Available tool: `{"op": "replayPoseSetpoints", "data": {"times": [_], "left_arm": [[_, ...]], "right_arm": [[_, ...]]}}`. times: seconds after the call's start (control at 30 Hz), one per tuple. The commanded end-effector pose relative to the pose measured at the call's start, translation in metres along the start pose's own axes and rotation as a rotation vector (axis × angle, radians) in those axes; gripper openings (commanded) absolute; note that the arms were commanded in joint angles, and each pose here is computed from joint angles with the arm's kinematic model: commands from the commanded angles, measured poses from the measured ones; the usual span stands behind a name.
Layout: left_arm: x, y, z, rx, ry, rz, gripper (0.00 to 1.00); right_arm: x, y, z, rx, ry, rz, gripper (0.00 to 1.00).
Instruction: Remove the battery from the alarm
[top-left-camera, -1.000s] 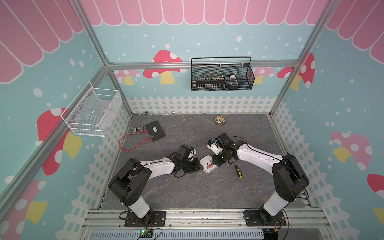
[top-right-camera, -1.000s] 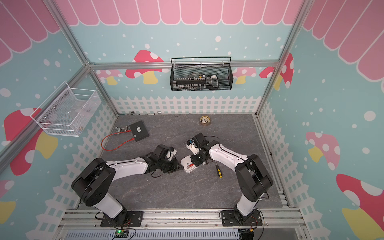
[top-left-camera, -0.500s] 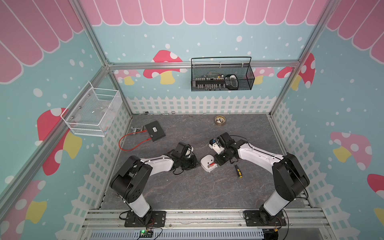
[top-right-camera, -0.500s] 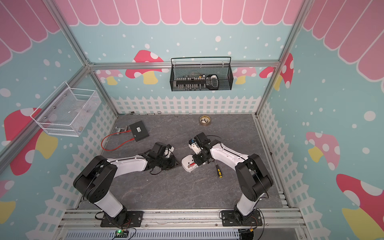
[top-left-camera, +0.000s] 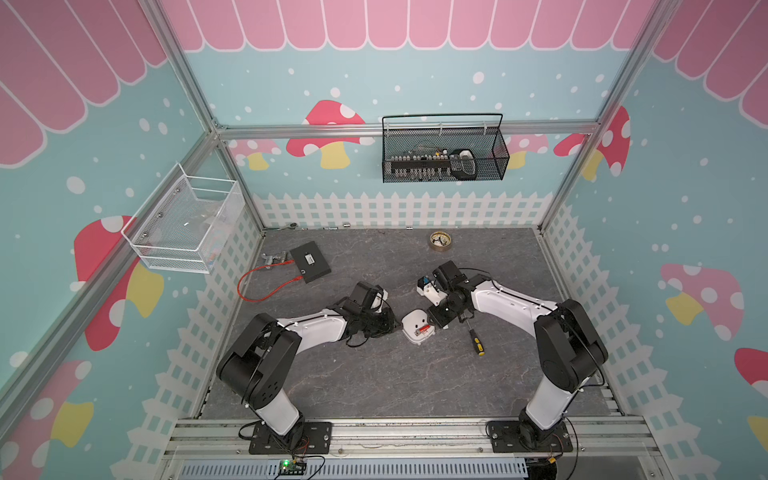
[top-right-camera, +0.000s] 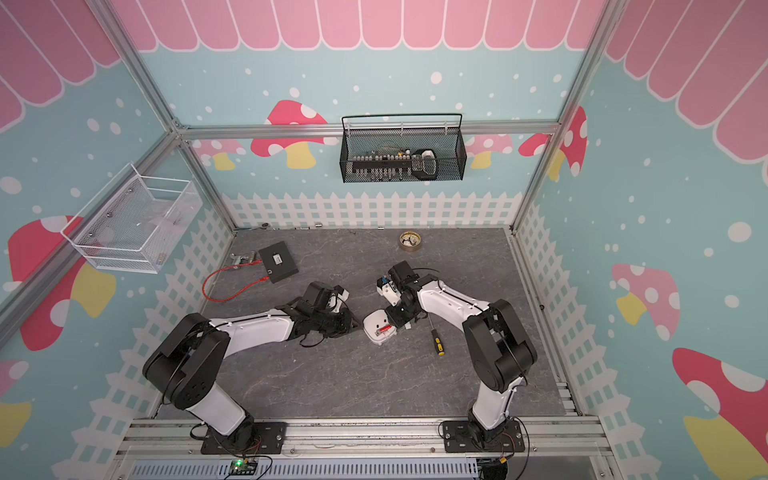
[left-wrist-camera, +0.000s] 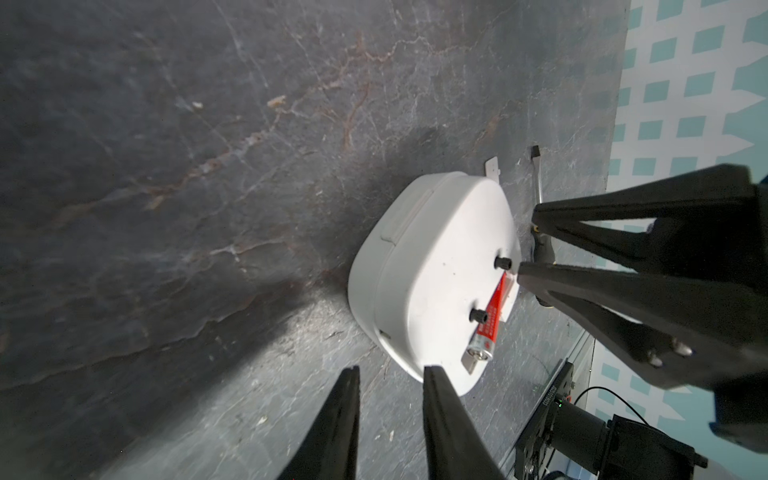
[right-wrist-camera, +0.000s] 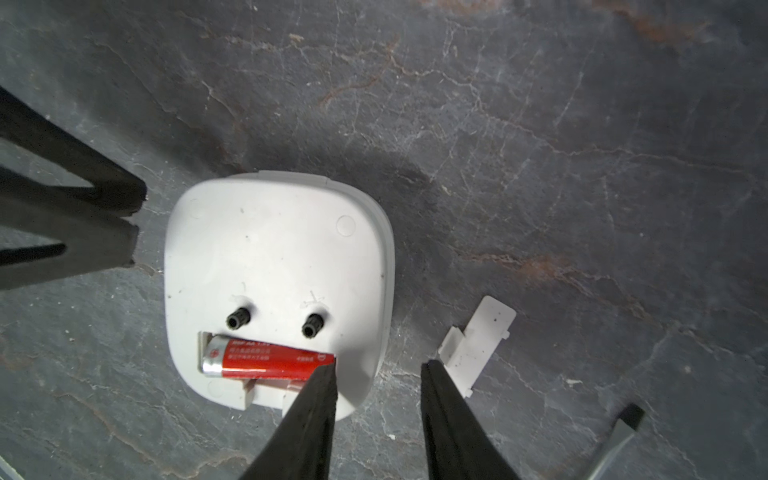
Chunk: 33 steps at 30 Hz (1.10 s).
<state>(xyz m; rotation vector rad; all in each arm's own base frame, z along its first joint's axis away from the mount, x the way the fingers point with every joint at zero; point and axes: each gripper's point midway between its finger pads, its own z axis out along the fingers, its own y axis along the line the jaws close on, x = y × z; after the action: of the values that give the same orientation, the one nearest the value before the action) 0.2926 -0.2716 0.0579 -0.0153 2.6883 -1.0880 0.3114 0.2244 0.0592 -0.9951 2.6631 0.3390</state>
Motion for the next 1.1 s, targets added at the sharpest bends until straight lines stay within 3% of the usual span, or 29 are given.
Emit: {"op": "replayPoseSetpoints", "data": {"times": [0.0,0.37,0.63,1.07], "left_arm": [[-0.005,-0.008,0.001,0.014,0.000,0.028,0.30],[-0.006,-0.012,0.003,0.024,0.007,0.041,0.30],[0.011,-0.028,-0.003,0.024,0.057,0.102,0.30],[0.026,-0.026,0.003,-0.010,0.086,0.110,0.30]], "right_arm": [[0.007,0.005,0.005,-0.026,0.044,-0.019,0.38],[0.020,0.010,0.011,-0.058,0.081,-0.008,0.35],[0.024,0.015,0.020,-0.078,0.105,0.002,0.25],[0.024,0.020,0.025,-0.100,0.109,0.005,0.24]]}}
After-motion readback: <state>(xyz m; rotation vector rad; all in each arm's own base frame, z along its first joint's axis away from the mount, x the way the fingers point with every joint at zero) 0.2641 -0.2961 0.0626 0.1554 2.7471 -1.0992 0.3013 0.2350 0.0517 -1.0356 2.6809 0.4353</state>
